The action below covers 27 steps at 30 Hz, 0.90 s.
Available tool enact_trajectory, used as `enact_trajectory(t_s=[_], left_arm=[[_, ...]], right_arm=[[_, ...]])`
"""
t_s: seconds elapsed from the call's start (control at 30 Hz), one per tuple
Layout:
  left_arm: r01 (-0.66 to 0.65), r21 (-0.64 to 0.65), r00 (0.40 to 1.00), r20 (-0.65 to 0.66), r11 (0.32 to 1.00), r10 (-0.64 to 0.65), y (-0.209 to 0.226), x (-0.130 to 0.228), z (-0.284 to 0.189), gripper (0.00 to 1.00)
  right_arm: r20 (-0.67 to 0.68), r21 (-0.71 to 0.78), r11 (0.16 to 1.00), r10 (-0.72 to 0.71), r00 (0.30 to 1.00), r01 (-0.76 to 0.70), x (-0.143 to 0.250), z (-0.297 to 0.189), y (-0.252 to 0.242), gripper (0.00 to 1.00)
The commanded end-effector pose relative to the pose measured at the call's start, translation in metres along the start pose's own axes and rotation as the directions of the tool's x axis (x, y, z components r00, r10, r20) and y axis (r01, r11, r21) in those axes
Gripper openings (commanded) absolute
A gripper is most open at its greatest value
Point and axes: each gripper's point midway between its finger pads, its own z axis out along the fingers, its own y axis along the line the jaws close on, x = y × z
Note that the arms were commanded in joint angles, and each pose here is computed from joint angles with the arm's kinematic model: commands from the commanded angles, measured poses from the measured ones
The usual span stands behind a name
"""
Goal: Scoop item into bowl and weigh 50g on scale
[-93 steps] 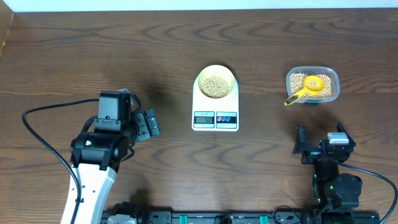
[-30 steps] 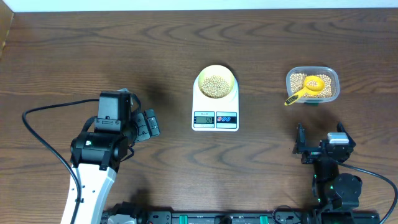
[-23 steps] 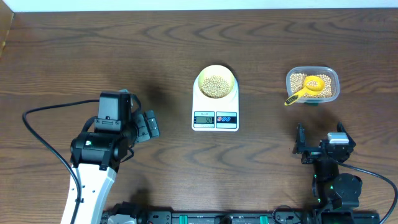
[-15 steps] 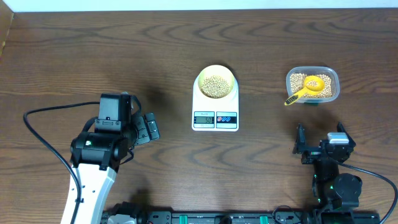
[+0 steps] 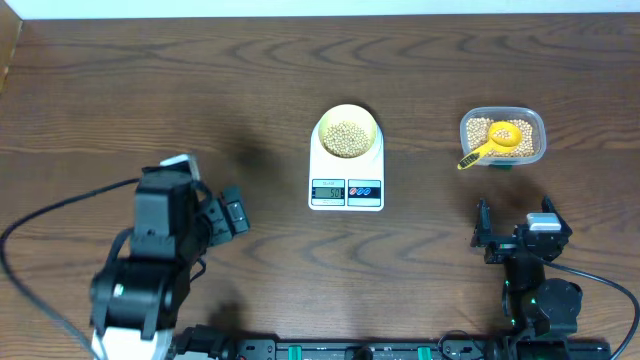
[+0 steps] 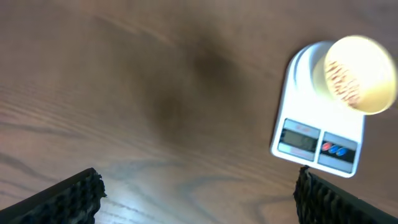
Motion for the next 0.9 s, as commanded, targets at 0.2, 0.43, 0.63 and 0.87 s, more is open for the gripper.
enact_trajectory(t_s=[0.2,0.43,0.63,0.87], left_arm=[[0.025,-0.008,0.971,0.236,1.000,-0.022,0.013,-0.021,-0.045,1.00],[0.000,0.002,0.931,0.365,1.000,-0.001,0.017,-0.028,-0.061,1.00],[0.020,0.001,0.900,0.436,1.000,-0.019,0.028,-0.019,-0.051,1.00],[0.069,-0.005,0.850,0.523,0.998,-0.056,0.045,-0.011,-0.042,1.00]], right_arm=[[0.000,-0.002,1.000,-0.013,1.000,0.013,0.001,0.000,0.001,0.99],[0.000,-0.002,1.000,-0.013,1.000,0.013,0.001,0.000,0.001,0.99],[0.000,-0.002,1.000,-0.013,1.000,0.013,0.001,0.000,0.001,0.99],[0.000,-0.002,1.000,-0.013,1.000,0.013,0.001,0.000,0.001,0.99]])
